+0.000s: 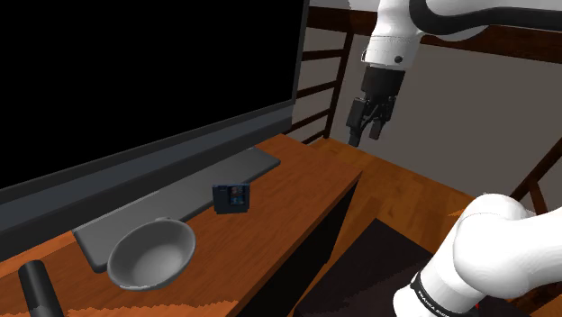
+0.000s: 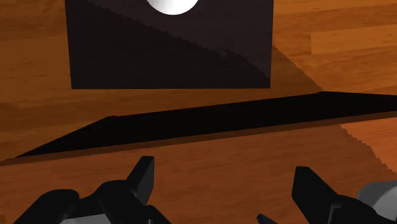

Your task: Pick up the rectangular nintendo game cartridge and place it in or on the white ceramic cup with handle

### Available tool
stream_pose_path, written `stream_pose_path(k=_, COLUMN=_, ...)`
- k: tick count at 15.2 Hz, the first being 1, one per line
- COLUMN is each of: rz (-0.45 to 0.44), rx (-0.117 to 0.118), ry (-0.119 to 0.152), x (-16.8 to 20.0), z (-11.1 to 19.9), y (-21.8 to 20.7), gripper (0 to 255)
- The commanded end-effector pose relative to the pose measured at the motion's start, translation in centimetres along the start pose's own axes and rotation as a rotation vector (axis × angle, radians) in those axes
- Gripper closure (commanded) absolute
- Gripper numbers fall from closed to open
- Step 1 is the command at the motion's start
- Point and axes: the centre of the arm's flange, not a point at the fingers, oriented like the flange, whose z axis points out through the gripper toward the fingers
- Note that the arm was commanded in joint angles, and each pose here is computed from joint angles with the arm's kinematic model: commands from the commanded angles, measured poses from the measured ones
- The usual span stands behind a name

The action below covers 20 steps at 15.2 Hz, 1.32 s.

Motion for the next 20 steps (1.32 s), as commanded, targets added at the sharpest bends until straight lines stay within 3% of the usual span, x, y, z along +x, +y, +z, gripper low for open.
stream_pose_path(k=1, rz=0.000, rx=0.000, ry=0.000, x=0.0, z=0.0, y=0.0, gripper=0)
stream_pose_path(k=20, rz=-0.439, rx=-0.146, ry=-0.043, x=19.1, z=13.2, y=-12.1, gripper=0)
